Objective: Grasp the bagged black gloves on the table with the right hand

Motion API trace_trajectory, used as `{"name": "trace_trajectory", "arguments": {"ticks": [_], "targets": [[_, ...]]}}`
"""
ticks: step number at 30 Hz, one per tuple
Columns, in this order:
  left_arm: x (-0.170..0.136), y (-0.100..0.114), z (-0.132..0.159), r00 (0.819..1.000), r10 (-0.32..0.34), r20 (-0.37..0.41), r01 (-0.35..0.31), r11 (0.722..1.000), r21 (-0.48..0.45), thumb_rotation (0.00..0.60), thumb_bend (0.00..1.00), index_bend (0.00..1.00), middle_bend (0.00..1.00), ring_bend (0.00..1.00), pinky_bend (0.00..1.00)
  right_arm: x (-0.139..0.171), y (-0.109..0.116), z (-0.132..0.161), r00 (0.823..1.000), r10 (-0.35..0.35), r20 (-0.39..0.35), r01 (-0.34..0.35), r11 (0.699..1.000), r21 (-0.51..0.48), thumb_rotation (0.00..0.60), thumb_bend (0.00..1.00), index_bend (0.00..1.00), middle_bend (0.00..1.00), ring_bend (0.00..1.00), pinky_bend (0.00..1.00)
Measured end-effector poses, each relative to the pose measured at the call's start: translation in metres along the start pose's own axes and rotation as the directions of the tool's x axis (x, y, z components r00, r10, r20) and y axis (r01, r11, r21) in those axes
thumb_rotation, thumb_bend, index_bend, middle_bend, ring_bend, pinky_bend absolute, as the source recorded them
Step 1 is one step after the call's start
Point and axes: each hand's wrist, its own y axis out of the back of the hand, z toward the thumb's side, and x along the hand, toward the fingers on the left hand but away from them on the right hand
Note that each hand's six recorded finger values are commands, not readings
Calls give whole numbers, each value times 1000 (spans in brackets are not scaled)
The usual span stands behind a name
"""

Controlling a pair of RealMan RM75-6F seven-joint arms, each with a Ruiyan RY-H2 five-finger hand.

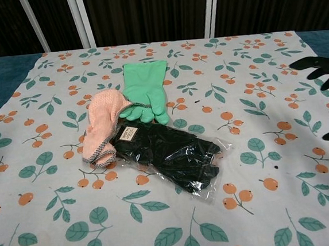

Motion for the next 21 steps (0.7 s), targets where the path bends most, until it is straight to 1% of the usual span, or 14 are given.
{"name": "trace_trajectory", "arguments": {"ticks": [4,8,12,18,21], "targets": [[1,1,-1,1000,-1,-6,1,1000,-6,600,695,198,77,92,29,-25,-5,17,999,51,5,-51,998,-32,600,134,0,57,117,198],[1,1,-1,1000,-1,-8,1,1000,-12,600,695,198,77,93,29,-40,-14,31,997,75,24,-75,997,-16,600,133,0,57,116,198],[1,1,-1,1000,-3,-9,3,1000,-14,600,695,198,77,93,29,-52,-31,52,993,113,32,-114,993,17,600,132,0,57,117,198],[1,1,-1,1000,-5,-10,5,1000,-16,600,696,198,77,93,29,-63,-63,88,984,177,6,-177,984,20,600,132,0,63,117,198],[1,2,-1,1000,-3,-10,3,1000,-16,600,695,197,77,93,29,-67,-73,99,984,180,-3,-180,983,27,600,132,0,73,117,198]]}}
